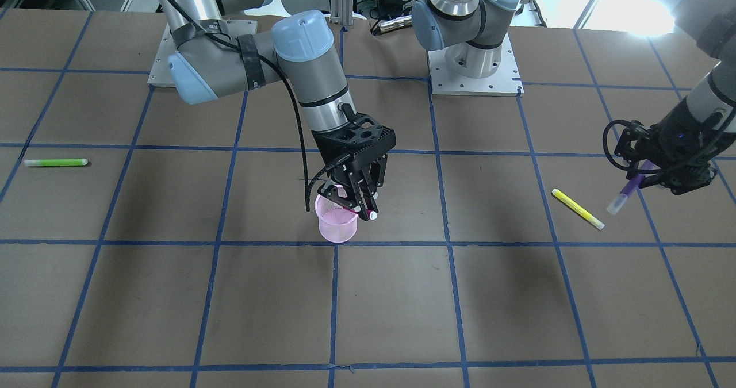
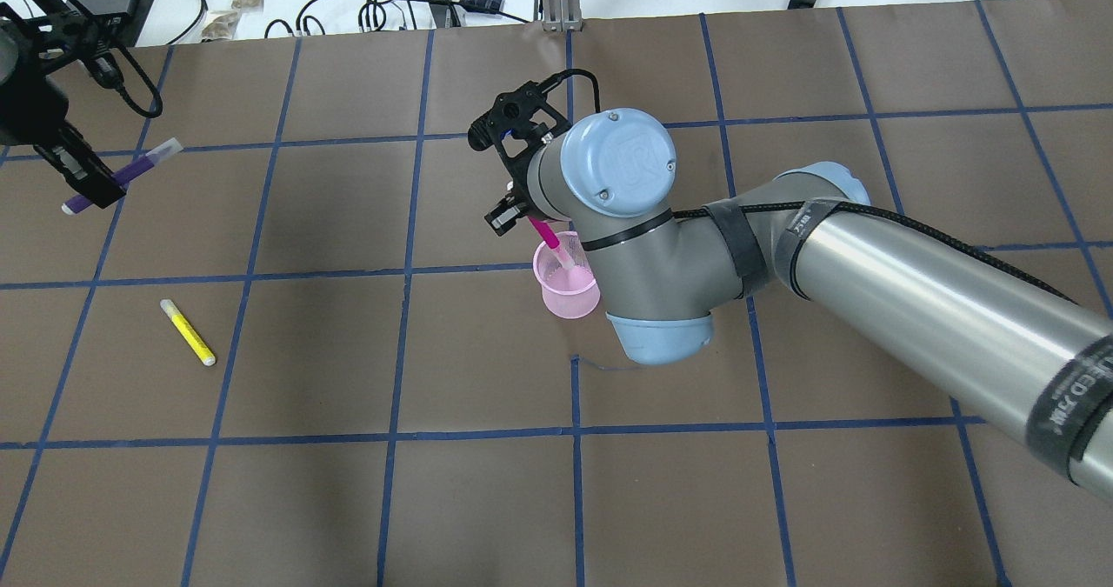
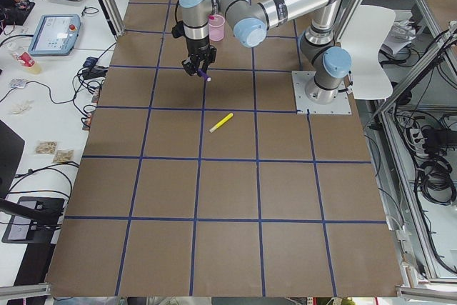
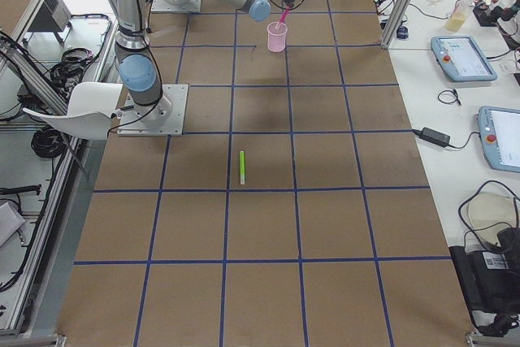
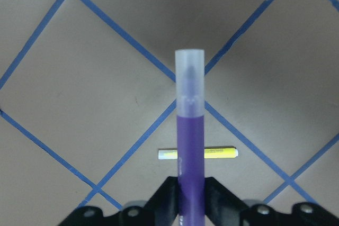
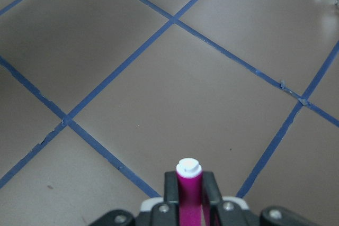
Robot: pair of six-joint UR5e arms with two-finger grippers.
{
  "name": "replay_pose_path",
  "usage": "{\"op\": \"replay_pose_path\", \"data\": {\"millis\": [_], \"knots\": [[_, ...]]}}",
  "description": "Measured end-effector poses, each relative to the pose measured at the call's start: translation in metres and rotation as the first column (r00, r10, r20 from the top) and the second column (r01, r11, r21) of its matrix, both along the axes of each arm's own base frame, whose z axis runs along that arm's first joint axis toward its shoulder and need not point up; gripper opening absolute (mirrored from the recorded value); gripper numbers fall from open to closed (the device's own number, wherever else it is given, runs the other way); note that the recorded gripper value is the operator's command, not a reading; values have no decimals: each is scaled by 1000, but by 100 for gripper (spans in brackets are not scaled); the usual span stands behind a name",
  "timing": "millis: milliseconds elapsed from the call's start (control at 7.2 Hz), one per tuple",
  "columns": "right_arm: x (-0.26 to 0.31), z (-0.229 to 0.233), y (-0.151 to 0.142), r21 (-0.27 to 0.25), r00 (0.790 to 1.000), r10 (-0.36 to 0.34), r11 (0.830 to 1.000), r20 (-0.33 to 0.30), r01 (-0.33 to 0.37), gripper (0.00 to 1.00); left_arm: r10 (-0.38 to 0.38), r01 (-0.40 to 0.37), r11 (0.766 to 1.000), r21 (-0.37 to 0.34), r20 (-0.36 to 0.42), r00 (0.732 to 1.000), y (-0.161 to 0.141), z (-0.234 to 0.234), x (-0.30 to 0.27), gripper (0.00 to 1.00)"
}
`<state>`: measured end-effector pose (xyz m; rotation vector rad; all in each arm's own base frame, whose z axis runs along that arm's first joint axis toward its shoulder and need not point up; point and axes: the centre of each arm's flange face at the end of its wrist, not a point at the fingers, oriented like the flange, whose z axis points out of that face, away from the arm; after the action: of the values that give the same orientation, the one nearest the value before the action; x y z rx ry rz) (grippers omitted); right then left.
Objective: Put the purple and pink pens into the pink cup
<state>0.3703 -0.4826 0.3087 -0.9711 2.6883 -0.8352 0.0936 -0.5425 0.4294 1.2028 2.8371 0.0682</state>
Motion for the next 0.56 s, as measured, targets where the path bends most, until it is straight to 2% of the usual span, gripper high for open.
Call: {"op": "replay_pose_path", "data": {"millis": [139,278,556], "knots": [[-1,-4,0,16,1000,-22,1000,7,21,87,30,-30,1000,7,-2,1000,4,5,-16,0],[-2,-5,-1,23,999,-35,999,10,35,100,41,-41,999,12,6,999,6,9,-33,0],[-28,5,-19,54,994,-106,993,20,105,100,18,-19,1000,11,58,998,8,16,-87,0]]}}
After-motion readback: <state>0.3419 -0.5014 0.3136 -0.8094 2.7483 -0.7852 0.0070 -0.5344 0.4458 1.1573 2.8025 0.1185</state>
